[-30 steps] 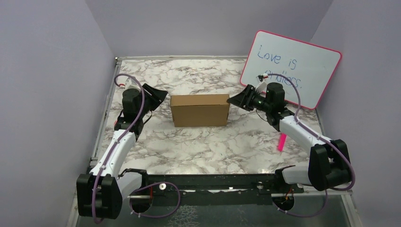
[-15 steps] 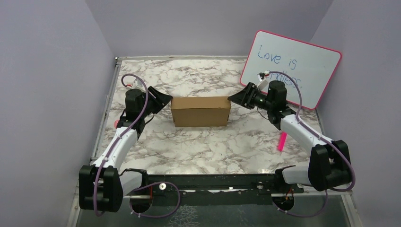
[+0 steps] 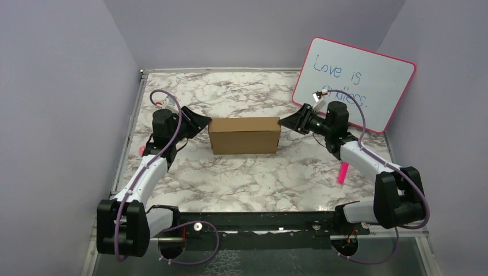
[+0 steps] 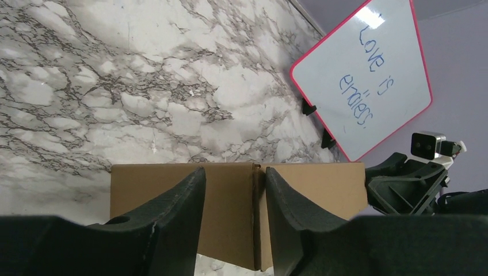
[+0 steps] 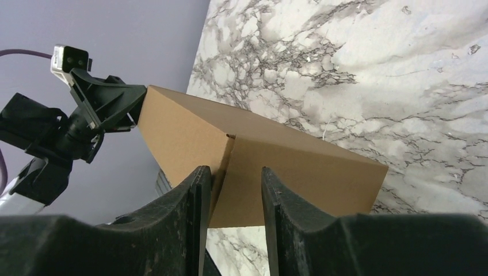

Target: Fold the paper box

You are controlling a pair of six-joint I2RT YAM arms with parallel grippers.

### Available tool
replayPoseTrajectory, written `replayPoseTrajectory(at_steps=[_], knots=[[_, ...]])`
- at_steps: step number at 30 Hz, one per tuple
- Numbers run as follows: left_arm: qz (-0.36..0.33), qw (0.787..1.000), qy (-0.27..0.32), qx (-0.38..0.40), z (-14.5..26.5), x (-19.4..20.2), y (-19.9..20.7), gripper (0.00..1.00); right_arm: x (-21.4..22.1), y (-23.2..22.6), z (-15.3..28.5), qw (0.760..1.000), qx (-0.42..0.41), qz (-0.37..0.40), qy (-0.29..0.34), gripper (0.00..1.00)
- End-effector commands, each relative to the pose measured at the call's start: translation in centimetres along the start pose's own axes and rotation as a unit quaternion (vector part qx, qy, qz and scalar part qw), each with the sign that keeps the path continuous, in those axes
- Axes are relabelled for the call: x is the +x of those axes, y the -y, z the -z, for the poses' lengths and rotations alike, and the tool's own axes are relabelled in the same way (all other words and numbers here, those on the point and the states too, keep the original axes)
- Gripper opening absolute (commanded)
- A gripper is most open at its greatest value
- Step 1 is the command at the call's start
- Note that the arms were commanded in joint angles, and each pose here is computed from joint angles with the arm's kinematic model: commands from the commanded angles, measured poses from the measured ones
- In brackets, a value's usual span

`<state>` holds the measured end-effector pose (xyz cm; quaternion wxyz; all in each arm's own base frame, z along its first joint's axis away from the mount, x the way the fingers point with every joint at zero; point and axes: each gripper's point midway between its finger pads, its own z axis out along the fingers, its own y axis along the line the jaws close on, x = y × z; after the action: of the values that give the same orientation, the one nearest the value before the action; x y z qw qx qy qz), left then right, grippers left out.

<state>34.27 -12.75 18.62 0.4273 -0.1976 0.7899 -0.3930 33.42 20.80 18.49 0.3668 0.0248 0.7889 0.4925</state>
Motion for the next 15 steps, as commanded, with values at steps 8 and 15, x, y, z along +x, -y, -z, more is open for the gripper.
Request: replayPoseTrajectory(at_steps=[8, 15], knots=[[0.026, 0.994, -0.074, -0.075, 0.4, 6.3, -7.0, 0.34, 8.9, 9.1, 1.2, 0.992, 0.098, -0.014, -0.083, 0.32], [0.048, 0.987, -0.089, -0.126, 0.3, 7.9, -10.0, 0.3, 9.5, 12.9, 2.9, 0.979, 0.188, 0.027, -0.07, 0.28]])
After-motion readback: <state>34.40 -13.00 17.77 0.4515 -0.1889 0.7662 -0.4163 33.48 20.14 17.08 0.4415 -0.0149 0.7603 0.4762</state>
